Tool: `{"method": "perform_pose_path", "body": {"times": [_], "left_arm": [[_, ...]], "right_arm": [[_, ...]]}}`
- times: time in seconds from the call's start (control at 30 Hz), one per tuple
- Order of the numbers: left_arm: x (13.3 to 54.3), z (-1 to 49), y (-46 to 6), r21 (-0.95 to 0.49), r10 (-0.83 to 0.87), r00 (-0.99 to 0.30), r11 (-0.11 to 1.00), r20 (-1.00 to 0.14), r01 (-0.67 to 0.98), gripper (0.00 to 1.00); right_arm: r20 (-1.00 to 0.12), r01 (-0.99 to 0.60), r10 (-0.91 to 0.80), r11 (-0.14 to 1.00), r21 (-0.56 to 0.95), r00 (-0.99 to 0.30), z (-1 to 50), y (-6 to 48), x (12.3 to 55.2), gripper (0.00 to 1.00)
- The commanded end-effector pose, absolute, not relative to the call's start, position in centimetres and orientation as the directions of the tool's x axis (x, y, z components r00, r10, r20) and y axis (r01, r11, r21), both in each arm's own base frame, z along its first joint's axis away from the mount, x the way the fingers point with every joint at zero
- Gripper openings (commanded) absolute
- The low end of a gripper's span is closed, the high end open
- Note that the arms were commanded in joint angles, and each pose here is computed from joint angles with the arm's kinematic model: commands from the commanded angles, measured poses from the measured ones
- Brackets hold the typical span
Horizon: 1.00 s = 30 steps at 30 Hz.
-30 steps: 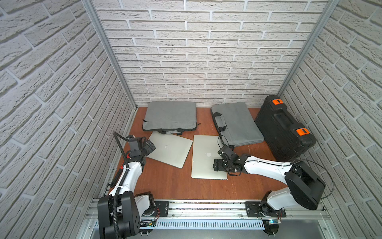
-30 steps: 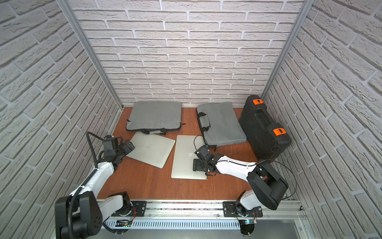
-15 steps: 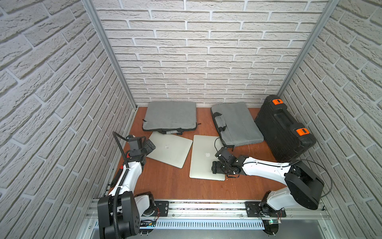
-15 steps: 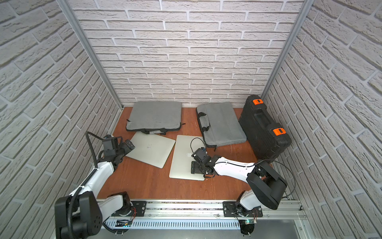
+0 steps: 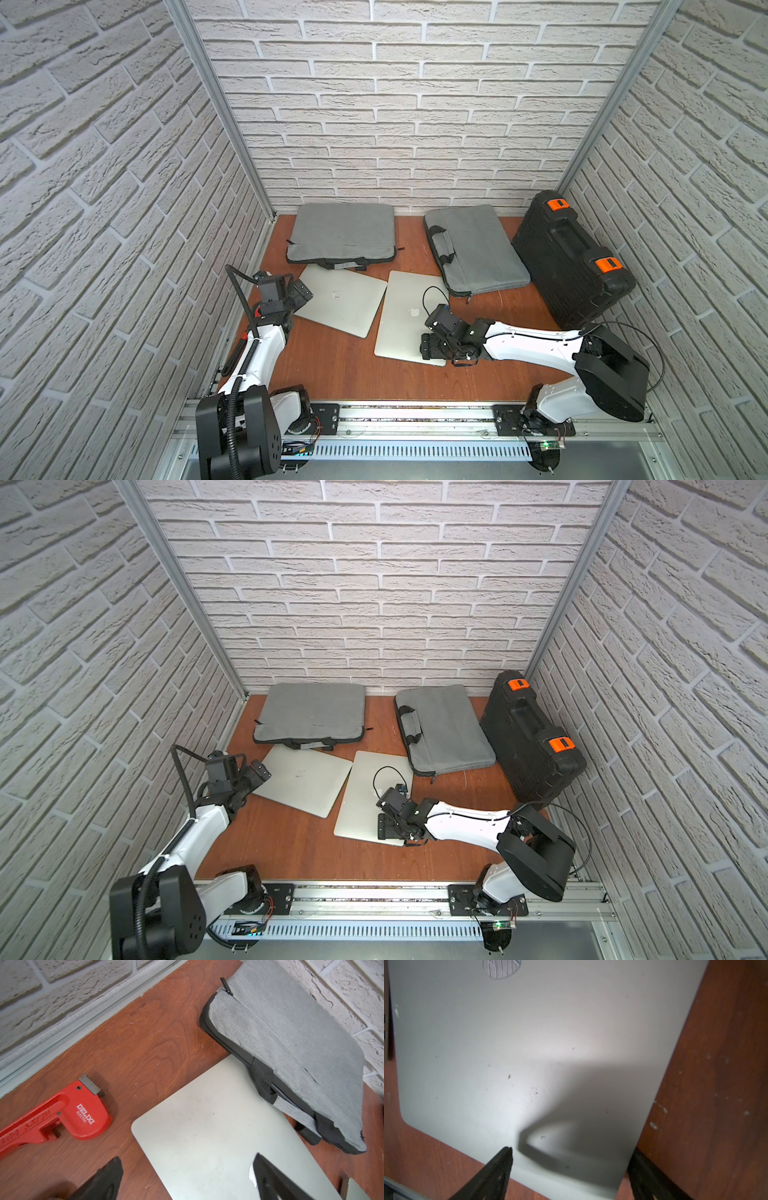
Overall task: Open the zippered laptop bag and take out the laptop
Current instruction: Adjust the laptop at the center of the board.
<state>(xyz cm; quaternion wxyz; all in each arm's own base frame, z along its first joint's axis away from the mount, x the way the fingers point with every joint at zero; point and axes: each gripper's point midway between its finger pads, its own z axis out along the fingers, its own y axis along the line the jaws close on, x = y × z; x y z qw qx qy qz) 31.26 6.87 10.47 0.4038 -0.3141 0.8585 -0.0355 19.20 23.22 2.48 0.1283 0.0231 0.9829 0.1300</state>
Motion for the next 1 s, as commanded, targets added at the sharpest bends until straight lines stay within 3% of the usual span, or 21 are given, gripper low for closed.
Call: {"method": "perform_pose_path", "body": {"times": [0.0,0.27,0.5,0.73,0.97], "left_arm": [[31.9,12.1,7.2,-0.339,-0.573,-0.436,0.795,-0.694,-0.504,0.98],[31.9,12.3,7.1,-0.348,-0.576,-0.434,0.794,-0.693,-0.499,0.98],[31.8,13.6,6.6,-0.375,-0.581,-0.422,0.795,-0.696,-0.477,0.98],[32.1,15.3,5.7,-0.417,-0.586,-0.406,0.799,-0.701,-0.433,0.98],[32.8,15.1,4.6,-0.418,-0.572,-0.432,0.814,-0.697,-0.404,0.98]], "right_arm": [[-0.242,-0.026,0.077,0.919,0.394,-0.967,4.7,26.9,19.0,0.86],[-0.249,-0.039,0.064,0.921,0.386,-0.967,5.6,27.1,18.0,0.87],[-0.393,-0.089,0.027,0.957,0.275,-0.919,11.4,24.1,19.7,0.93],[-0.544,-0.169,-0.026,0.962,0.215,-0.839,17.3,23.6,25.3,0.97],[-0.550,-0.234,-0.088,0.952,0.199,-0.830,17.3,25.1,32.4,0.96]]}}
